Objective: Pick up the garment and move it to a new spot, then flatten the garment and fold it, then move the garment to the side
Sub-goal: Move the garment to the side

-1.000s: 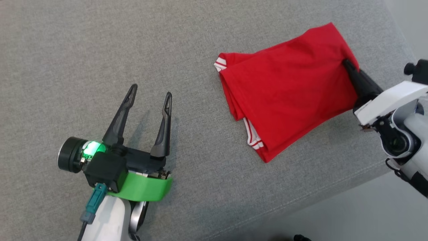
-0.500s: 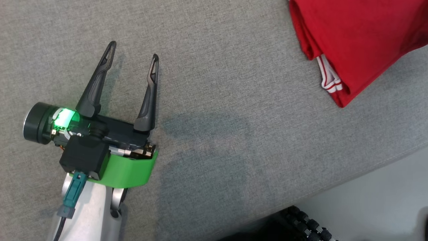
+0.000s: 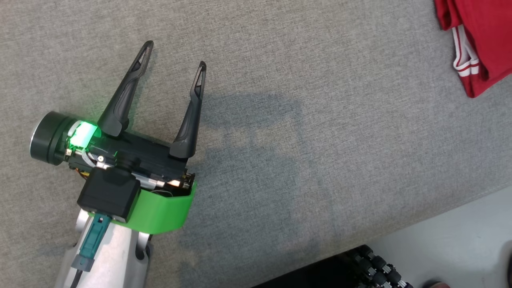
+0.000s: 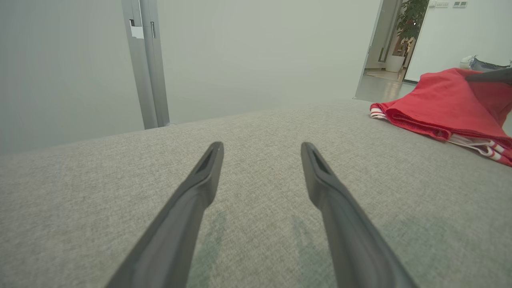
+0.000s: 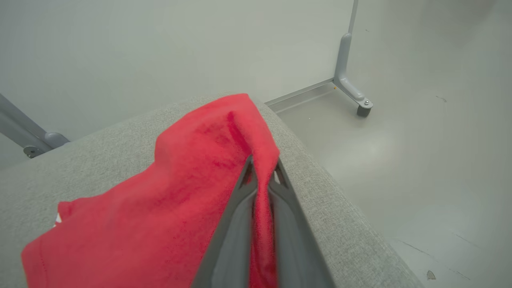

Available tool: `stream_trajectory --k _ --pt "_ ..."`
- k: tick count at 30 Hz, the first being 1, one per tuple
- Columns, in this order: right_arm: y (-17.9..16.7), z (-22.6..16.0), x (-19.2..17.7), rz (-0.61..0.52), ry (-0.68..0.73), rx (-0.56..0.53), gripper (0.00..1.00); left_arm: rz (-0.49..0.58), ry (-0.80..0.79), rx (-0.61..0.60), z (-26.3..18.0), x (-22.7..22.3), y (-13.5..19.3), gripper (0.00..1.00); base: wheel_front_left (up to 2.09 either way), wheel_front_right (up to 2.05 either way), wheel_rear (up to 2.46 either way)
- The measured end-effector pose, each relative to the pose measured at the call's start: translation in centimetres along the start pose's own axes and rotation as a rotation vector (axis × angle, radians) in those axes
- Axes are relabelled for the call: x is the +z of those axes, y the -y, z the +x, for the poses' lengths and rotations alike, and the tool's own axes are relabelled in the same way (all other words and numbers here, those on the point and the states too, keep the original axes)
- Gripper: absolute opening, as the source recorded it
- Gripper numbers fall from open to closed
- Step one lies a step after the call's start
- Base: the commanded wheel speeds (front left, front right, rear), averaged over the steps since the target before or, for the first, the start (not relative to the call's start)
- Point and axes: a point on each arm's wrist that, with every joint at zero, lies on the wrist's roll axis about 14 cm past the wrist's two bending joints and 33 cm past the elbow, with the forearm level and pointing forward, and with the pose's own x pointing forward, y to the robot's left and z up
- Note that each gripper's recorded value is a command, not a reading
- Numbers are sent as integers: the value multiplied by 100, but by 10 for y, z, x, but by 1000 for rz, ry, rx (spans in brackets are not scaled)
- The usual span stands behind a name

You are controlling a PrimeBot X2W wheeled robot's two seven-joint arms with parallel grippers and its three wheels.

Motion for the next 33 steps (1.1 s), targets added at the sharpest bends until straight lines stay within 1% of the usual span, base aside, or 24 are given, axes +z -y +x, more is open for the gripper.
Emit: stream_trajectory --k 5,6,7,8,11,14,18,19,25,27,31,33 --pt "10 0 1 -3 6 -33 0 9 8 6 -1 6 -2 100 0 0 0" --pt "12 0 -1 -9 1 -40 5 10 8 6 -2 6 -2 100 0 0 0" --pt "14 -1 -4 -22 -6 -46 36 11 8 6 -2 7 -2 100 0 0 0" --pt "15 -1 -6 -35 -12 -49 100 12 9 7 -3 8 -2 100 0 0 0" --pt "10 1 -9 -89 -18 -33 100 18 14 12 -3 13 -1 100 0 0 0" --pt "-5 4 -1 -121 18 7 100 23 25 18 -3 20 0 100 0 0 0" --pt "-47 -1 -5 -128 42 117 100 31 33 46 -6 32 -2 100 0 0 0" --pt "-69 -10 -13 -119 40 179 100 36 27 74 -10 36 -4 100 0 0 0" --pt "-130 -47 -24 -92 57 349 100 35 -15 188 -29 43 -15 100 0 0 0" --pt "-143 -59 -26 -90 66 378 100 31 -24 221 -36 48 -17 100 0 0 0" --pt "-160 -83 -37 -88 68 402 100 13 -97 282 -62 40 -21 100 0 0 0" --pt "-171 -92 -36 -84 90 411 100 16 -113 319 -74 43 -26 100 0 0 0"
